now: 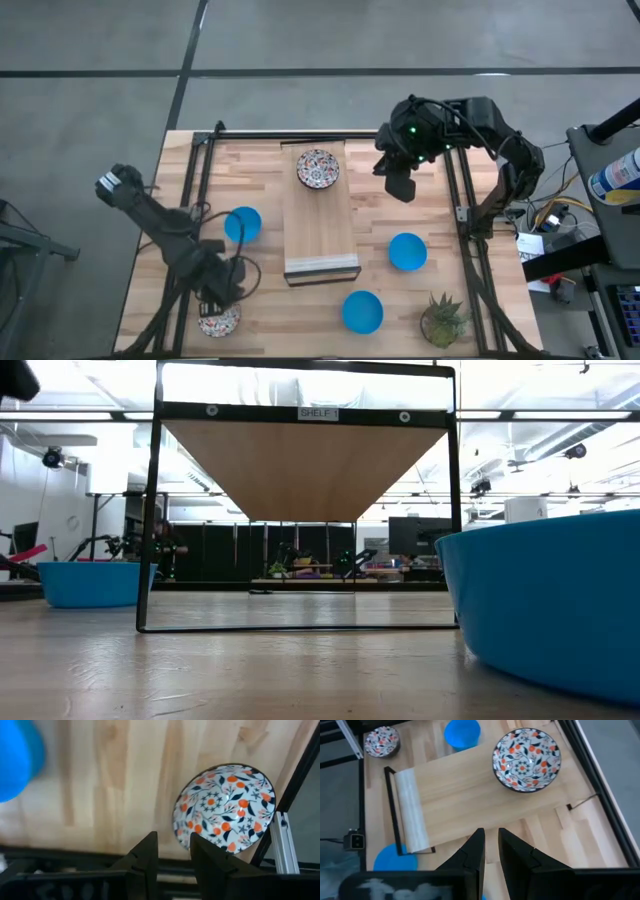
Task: Pick & Place Mini bowls
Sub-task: Stack the white patterned bowl on top of the stacked white patterned bowls on the shelf
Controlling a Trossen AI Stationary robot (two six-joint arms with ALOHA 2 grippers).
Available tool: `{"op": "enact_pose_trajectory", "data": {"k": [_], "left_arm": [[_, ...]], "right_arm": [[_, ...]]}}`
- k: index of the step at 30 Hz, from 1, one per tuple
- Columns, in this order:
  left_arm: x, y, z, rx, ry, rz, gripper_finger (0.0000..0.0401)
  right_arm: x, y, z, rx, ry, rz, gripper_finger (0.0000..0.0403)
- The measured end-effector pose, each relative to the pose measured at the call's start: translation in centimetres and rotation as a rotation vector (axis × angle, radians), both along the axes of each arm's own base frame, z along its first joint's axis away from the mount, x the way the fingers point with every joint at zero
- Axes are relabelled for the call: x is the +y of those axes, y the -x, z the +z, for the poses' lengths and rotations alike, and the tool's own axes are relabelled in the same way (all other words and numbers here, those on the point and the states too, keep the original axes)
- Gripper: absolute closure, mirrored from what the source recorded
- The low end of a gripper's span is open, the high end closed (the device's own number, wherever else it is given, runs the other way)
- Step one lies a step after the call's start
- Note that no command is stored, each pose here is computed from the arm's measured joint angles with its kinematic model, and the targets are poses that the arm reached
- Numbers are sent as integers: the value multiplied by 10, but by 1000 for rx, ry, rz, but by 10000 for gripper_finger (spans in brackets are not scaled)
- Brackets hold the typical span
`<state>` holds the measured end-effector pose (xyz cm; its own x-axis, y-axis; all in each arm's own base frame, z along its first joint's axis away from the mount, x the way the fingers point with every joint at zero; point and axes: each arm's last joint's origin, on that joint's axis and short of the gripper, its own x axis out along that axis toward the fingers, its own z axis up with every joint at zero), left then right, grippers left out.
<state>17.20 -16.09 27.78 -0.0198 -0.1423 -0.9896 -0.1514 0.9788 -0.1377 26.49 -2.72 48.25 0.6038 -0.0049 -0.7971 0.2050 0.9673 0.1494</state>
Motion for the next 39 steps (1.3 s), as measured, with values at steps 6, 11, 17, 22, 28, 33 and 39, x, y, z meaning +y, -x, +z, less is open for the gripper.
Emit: {"op": "enact_pose_trajectory", "data": {"k": [6, 11, 17, 22, 28, 33, 39], "left_arm": [[-14, 7, -25, -38, 30, -49, 295], [-13, 14, -42, -23, -5, -61, 295], [-11, 16, -57, -22, -13, -58, 295], [-13, 15, -67, -43, 26, -51, 295], [-10, 18, -75, -25, 20, -37, 295], [-14, 16, -85, -47, 107, -14, 295], [-13, 17, -87, -32, 95, 12, 295]], "right_arm": [[7, -1, 0, -5, -6, 16, 351], [12, -3, -1, -4, -2, 29, 351], [12, -6, -4, -1, -9, 15, 351], [12, -7, -6, 5, -12, 12, 351], [12, -7, -6, 5, -16, 7, 351], [12, -7, -6, 5, -16, 7, 351], [12, -7, -5, 4, -19, 4, 351]]}}
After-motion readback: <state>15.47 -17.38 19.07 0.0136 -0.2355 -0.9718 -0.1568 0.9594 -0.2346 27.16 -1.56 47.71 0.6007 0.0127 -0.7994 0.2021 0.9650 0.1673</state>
